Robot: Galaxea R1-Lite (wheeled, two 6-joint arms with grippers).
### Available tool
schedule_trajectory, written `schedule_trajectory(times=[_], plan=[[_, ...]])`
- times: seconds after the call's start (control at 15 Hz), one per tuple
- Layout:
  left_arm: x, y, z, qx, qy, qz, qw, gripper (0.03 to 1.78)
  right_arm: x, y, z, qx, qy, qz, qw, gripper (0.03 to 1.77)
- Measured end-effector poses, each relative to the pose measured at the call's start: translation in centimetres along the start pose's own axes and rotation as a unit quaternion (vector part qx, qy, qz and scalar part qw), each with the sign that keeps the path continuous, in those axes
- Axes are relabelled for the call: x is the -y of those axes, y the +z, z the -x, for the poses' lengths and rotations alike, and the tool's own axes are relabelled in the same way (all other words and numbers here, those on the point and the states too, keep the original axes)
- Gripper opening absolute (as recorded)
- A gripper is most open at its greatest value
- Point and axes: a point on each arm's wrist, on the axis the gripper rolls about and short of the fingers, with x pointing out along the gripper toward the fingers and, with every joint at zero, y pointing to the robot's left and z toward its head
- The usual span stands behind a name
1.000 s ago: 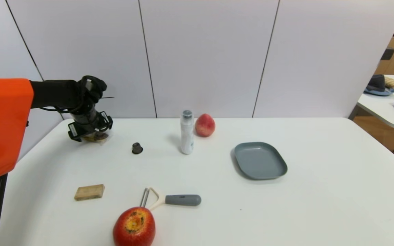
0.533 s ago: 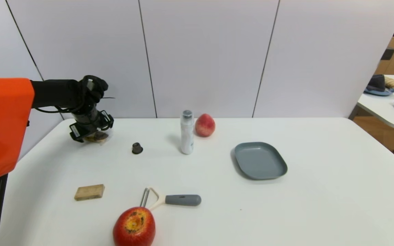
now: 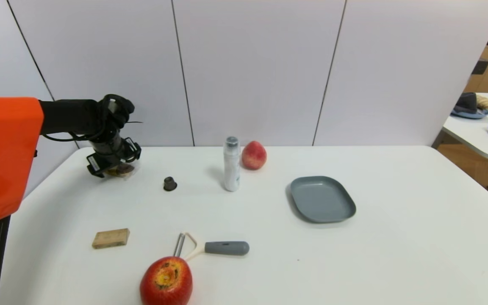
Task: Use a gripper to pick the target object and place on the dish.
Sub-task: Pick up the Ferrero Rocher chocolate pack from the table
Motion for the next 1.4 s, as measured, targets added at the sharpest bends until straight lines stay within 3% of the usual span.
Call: schedule_trajectory(times=[0.2,0.8,1.0,1.27,1.33,1.4], plan=[[0.02,-0.08,-0.14,-0.002,0.001,0.022,0.9998,1.69,0.00,0.00,0.00,0.000,0.000,0.000,1.0000,1.71],[-0.01,-0.09,-0.24,-0.002,0.001,0.032,0.9995,1.69,0.00,0.00,0.00,0.000,0.000,0.000,1.0000,1.71],[-0.01,-0.11,-0.22,-0.006,-0.001,0.033,0.9995,1.19,0.00,0.00,0.00,0.000,0.000,0.000,1.0000,1.71],[-0.26,-0.39,-0.20,-0.019,0.011,0.025,0.9994,0.75,0.00,0.00,0.00,0.000,0.000,0.000,1.0000,1.71],[-0.33,-0.45,-0.18,-0.022,0.014,0.022,0.9994,0.38,0.00,0.00,0.00,0.000,0.000,0.000,1.0000,1.71],[-0.34,-0.42,-0.09,-0.021,0.014,0.022,0.9994,0.34,0.00,0.00,0.00,0.000,0.000,0.000,1.0000,1.71]])
